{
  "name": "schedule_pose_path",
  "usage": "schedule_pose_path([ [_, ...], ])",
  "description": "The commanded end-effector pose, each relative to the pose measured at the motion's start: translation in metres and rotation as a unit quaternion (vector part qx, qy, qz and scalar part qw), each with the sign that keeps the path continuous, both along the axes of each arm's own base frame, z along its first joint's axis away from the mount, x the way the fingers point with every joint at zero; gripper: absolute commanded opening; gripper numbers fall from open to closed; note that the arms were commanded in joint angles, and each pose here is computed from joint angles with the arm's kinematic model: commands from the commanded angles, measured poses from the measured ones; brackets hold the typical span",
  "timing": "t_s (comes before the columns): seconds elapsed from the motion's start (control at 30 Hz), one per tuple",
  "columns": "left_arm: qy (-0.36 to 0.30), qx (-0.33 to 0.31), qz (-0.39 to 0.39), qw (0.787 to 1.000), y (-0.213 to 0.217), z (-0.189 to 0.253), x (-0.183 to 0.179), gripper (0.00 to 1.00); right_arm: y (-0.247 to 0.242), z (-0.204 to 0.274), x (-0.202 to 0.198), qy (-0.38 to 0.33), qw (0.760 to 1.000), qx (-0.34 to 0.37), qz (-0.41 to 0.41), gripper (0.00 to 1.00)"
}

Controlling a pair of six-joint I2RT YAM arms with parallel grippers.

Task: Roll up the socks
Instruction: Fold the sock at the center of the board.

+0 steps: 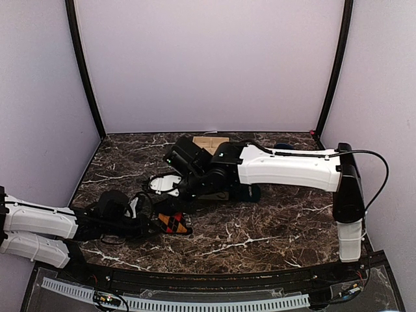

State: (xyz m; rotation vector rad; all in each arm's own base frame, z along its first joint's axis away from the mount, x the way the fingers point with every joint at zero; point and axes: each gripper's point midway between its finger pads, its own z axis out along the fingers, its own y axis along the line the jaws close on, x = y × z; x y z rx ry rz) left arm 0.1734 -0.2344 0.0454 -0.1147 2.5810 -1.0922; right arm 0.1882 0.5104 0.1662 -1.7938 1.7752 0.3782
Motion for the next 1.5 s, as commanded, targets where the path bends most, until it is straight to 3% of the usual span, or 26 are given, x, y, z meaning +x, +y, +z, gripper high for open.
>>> schedule_pose_path([
  [0.0,0.006,0.001,0.009,1.000,0.005,-0.003,-0.004,0.11,0.012,0.010,0.016,-0.012,1.000,0.026,-0.007,0.00],
  [1.0,0.002,-0.022,-0.018,1.000,-0.006,-0.001,-0.009,0.07,0.024,-0.033,0.059,-0.008,0.999,0.027,-0.021,0.00],
  [1.47,0.003,-0.002,-0.012,1.000,0.004,-0.002,-0.013,0.06,0.033,-0.053,0.078,-0.016,0.999,0.023,-0.026,0.00],
])
